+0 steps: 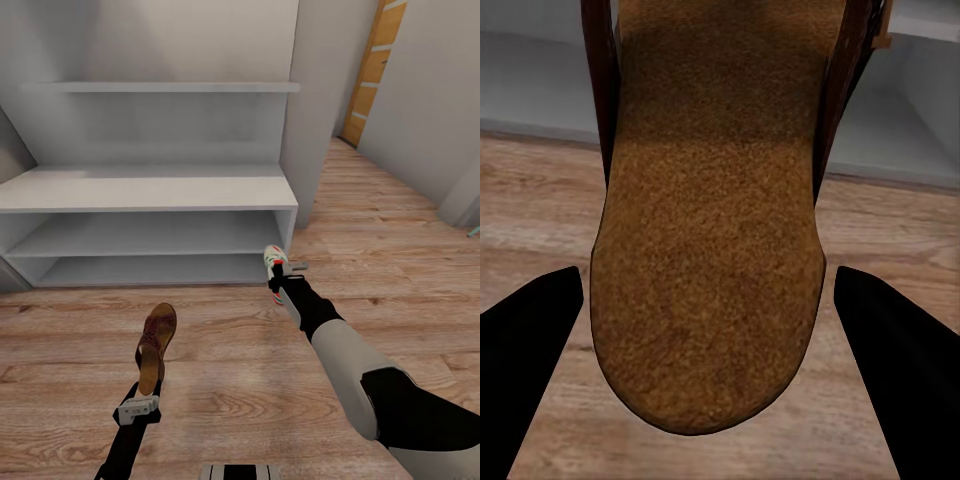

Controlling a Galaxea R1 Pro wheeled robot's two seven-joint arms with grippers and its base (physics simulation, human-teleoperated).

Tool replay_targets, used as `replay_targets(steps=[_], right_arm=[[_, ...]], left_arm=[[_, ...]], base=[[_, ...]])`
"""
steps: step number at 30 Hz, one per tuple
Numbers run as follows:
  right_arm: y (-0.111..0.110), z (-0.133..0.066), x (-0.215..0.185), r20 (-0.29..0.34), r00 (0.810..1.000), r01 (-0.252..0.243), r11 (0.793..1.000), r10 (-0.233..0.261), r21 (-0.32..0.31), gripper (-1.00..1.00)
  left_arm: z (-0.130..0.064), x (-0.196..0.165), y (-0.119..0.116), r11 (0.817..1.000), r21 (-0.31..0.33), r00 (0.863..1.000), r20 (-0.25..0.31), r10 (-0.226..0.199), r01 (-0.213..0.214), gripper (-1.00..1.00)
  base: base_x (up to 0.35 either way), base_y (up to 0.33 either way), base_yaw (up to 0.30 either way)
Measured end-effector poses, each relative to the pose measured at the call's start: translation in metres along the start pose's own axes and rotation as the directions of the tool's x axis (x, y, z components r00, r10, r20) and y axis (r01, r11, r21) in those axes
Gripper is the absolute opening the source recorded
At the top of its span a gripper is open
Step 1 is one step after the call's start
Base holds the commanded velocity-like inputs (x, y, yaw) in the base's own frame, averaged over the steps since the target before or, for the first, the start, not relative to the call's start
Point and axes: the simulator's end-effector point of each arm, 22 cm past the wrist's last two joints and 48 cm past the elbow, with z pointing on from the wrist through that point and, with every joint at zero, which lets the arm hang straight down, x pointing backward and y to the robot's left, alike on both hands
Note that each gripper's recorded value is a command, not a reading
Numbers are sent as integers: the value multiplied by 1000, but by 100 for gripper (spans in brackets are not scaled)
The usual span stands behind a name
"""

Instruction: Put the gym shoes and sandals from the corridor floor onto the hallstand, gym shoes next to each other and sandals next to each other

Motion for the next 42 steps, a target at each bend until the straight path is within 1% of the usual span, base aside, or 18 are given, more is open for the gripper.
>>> replay_targets(steps=[8, 13, 17, 22, 24, 26, 30, 31, 32, 36, 42], right_arm=[[-3, 2, -12, -17, 1000, 14, 1000, -14, 6, -100], [-7, 1, -33, -14, 1000, 23, 1000, -22, 12, -100], [-7, 1, -41, -16, 1000, 11, 1000, -11, 8, -100], [-6, 0, -45, -19, 1000, 1, 1000, -1, 4, -100], [-6, 0, -45, -19, 1000, 0, 1000, 0, 4, -100], [-7, 0, -46, -19, 1000, -1, 1000, 1, 4, -100], [-7, 0, -46, -19, 1000, -2, 1000, 2, 4, -100], [-6, 0, -46, -20, 1000, -2, 1000, 2, 4, -100], [-6, 0, -46, -20, 1000, -3, 1000, 3, 4, -100], [-6, 0, -46, -20, 1000, -3, 1000, 3, 4, -100], [-6, 0, -45, -22, 1000, -3, 1000, 3, 3, -100]], left_arm=[[0, 1, 1, 1000, -2, 1000, -3, 1, -1, -100], [0, 1, -1, 1000, 4, 1000, -3, 3, -3, -100], [2, -1, -5, 1000, 15, 1000, 0, 5, -5, -100], [20, -2, -2, 1000, 18, 999, -52, 17, -16, -100], [29, -6, 2, 1000, 14, 998, -61, 24, -23, -100], [35, -12, 13, 999, 2, 997, -63, 34, -34, -100], [42, -22, 41, 998, -37, 997, -59, 50, -52, -100], [44, -29, 59, 996, -70, 997, -49, 51, -55, -100], [44, -31, 64, 995, -79, 998, -44, 54, -58, -100], [43, -36, 76, 993, -97, 998, -28, 59, -61, -100], [39, -32, 81, 993, -97, 997, -34, 67, -70, -100]], base=[[0, 0, 0], [0, 0, 0], [0, 0, 0], [0, 0, 0], [0, 0, 0], [0, 0, 0], [0, 0, 0], [0, 0, 0], [0, 0, 0], [0, 0, 0], [0, 0, 0]])
